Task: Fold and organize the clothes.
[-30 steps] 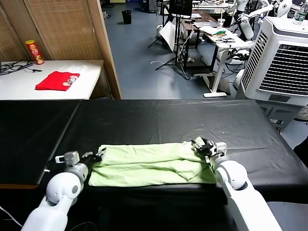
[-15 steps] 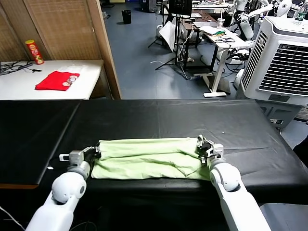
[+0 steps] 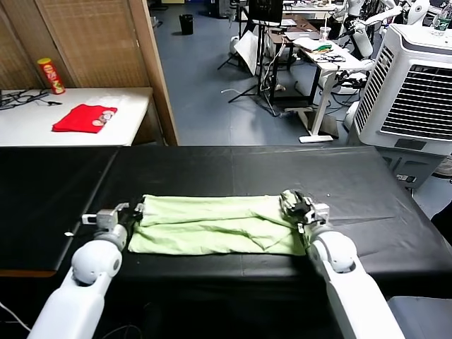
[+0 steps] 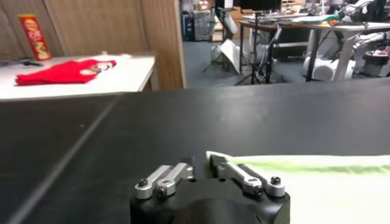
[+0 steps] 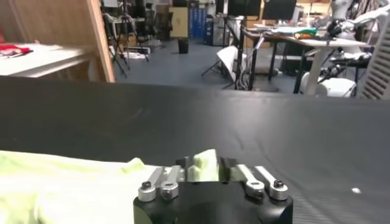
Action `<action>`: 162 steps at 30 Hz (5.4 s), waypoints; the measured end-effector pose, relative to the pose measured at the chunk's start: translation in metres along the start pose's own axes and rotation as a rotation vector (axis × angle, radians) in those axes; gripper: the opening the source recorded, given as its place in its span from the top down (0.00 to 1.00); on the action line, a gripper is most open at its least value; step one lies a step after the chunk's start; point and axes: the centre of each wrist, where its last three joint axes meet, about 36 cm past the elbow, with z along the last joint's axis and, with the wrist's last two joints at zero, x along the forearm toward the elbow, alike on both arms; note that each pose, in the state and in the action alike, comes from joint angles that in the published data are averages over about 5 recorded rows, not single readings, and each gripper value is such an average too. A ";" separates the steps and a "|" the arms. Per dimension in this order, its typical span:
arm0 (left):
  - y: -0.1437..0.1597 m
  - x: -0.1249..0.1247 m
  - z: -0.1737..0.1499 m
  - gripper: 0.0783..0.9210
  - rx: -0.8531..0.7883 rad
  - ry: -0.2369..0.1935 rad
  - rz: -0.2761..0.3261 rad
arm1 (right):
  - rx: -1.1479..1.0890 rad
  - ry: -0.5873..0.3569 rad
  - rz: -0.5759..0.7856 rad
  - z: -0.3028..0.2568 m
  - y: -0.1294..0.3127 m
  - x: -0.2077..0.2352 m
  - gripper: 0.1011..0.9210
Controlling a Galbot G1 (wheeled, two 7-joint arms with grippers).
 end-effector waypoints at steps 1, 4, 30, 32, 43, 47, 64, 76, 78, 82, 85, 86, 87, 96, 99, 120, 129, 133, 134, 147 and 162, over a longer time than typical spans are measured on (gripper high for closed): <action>0.001 0.003 0.000 0.32 0.002 -0.002 -0.001 | 0.000 -0.006 -0.002 -0.001 0.001 0.007 0.16; 0.001 0.014 0.000 0.19 0.024 -0.006 0.005 | -0.001 -0.020 -0.014 -0.002 0.006 0.025 0.15; -0.019 0.050 0.060 0.58 0.197 0.100 0.072 | 0.012 -0.032 -0.028 0.007 0.022 0.064 0.15; -0.020 0.051 0.060 0.71 0.198 0.103 0.076 | 0.016 -0.034 -0.028 0.008 0.023 0.064 0.15; -0.019 0.055 0.054 0.91 0.074 0.066 0.031 | 0.017 -0.044 -0.018 0.009 0.025 0.068 0.15; -0.003 0.058 0.053 0.91 -0.066 0.022 -0.035 | 0.016 -0.046 -0.010 0.008 0.023 0.069 0.15; 0.048 0.073 0.007 0.91 -0.266 -0.023 -0.138 | 0.007 -0.034 0.018 0.018 0.033 0.079 0.15; -0.092 0.094 -0.011 0.91 0.111 0.040 0.206 | 0.005 -0.004 0.092 0.032 0.022 0.095 0.15; -0.110 0.092 -0.013 0.91 0.154 0.043 0.258 | 0.006 0.001 0.100 0.034 0.021 0.096 0.15; -0.142 0.088 -0.018 0.91 0.207 0.042 0.334 | 0.007 0.007 0.106 0.037 0.024 0.096 0.15; -0.160 0.084 -0.023 0.91 0.233 0.036 0.374 | 0.008 0.010 0.106 0.038 0.026 0.094 0.15; -0.165 0.082 -0.025 0.91 0.240 0.034 0.384 | 0.009 0.010 0.105 0.038 0.027 0.093 0.15; -0.169 0.081 -0.026 0.91 0.246 0.033 0.393 | 0.010 0.010 0.103 0.038 0.027 0.092 0.15; -0.189 0.075 -0.020 0.88 0.261 0.011 0.401 | 0.011 0.011 0.082 0.038 0.031 0.086 0.15; -0.193 0.073 -0.018 0.75 0.272 0.007 0.398 | 0.014 0.003 0.064 0.038 0.033 0.084 0.15; -0.131 0.080 0.005 0.15 0.261 -0.118 0.195 | 0.107 -0.066 -0.255 0.026 0.100 0.026 0.15; -0.097 0.084 0.036 0.15 0.260 -0.084 0.098 | 0.244 -0.067 -0.203 0.040 0.117 -0.006 0.15; -0.089 0.081 0.041 0.15 0.281 -0.079 0.093 | 0.189 -0.095 -0.191 0.037 0.115 -0.007 0.15; -0.087 0.080 0.042 0.15 0.290 -0.079 0.095 | 0.165 -0.101 -0.193 0.036 0.115 -0.006 0.15; -0.082 0.069 0.059 0.15 0.562 -0.046 0.151 | -0.038 -0.167 -0.230 0.003 0.103 0.033 0.15; -0.088 0.059 0.073 0.64 0.675 0.002 0.172 | -0.054 -0.198 -0.218 -0.004 0.099 0.051 0.15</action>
